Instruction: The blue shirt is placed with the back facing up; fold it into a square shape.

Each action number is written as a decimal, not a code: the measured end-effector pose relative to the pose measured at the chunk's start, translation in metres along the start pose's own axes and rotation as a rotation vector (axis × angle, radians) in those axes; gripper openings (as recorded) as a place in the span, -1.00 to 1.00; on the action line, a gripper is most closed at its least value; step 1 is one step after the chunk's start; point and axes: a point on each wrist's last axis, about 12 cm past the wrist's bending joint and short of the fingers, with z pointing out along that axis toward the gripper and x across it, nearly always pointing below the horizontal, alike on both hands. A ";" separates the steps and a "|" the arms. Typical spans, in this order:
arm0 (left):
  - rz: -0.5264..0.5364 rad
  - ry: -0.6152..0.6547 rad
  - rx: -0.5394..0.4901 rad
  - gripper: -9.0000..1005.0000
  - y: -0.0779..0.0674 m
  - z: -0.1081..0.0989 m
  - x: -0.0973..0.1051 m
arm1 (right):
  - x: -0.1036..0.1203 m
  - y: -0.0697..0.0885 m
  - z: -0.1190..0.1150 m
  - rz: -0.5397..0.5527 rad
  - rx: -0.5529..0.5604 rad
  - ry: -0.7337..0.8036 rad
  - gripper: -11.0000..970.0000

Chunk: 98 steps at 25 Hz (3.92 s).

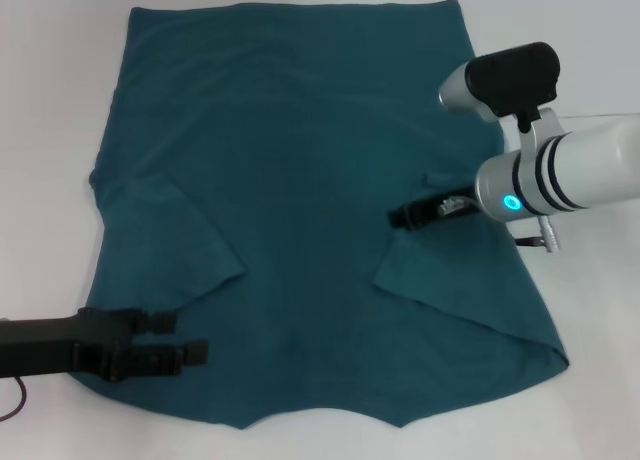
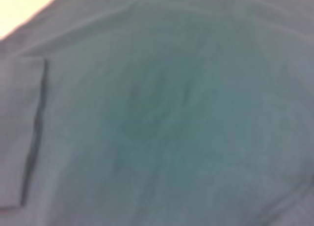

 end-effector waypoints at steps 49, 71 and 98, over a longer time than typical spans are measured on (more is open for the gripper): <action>-0.692 -0.003 -0.407 0.71 0.041 -0.042 0.027 | -0.027 -0.010 -0.022 -0.097 0.022 -0.064 0.92; -0.683 0.046 -0.390 0.47 0.044 -0.027 0.017 | -0.024 -0.008 -0.021 -0.098 0.014 -0.052 0.91; -0.642 0.059 -0.377 -0.93 0.045 -0.021 0.008 | 0.000 -0.015 -0.065 -0.086 0.092 0.265 0.86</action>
